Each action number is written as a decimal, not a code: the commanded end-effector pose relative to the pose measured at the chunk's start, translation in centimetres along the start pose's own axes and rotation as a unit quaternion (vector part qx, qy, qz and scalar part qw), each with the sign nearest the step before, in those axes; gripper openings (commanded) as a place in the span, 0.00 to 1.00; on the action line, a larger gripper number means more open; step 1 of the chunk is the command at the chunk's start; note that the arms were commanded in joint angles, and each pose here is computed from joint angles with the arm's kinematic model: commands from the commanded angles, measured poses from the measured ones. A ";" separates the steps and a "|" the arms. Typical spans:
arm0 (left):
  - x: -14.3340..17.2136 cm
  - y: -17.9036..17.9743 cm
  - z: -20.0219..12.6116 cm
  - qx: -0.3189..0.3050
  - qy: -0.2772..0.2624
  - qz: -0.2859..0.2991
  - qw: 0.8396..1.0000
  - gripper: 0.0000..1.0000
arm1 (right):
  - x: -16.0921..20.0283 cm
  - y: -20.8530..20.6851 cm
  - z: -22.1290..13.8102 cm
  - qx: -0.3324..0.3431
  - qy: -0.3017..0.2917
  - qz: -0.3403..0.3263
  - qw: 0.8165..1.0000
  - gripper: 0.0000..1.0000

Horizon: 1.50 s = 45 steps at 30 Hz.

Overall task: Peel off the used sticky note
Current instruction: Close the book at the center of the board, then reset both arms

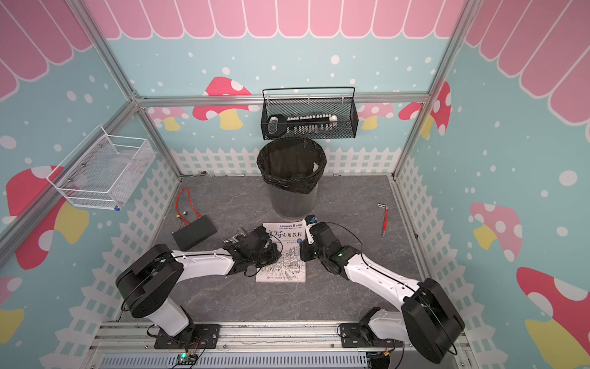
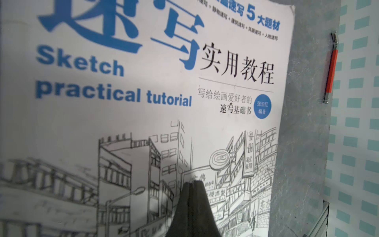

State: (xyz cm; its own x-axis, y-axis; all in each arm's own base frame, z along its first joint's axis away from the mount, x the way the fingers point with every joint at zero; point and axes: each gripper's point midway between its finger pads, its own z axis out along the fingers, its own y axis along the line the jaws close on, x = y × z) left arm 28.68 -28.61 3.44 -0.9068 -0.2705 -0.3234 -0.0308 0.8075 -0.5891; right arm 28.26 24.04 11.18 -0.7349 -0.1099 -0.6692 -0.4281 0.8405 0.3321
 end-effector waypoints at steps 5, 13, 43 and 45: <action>0.7 3.3 0.5 -0.050 0.006 -0.004 0.999 0.00 | 0.2 0.7 4.5 -0.037 0.008 0.017 0.999 0.00; 0.2 3.3 -0.4 -0.045 -0.006 -0.001 0.999 0.00 | 7.0 -4.2 6.8 0.055 0.077 0.074 0.993 0.00; -13.9 9.0 -31.0 -0.156 -0.651 0.148 0.728 0.99 | -7.0 -18.8 -16.6 0.364 -0.262 0.010 0.894 0.99; -14.3 11.3 -30.6 -0.171 -0.651 0.123 0.729 0.99 | -6.5 -19.2 -17.5 0.366 -0.329 -0.001 0.870 0.99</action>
State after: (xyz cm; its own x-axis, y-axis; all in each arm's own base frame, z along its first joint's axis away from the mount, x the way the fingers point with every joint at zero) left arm 28.80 -0.94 20.17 0.0854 -0.2205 -0.9716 -0.2552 0.9378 -0.2353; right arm 32.72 1.77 20.97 -0.2926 0.0833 -0.9526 0.1094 0.9926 0.0532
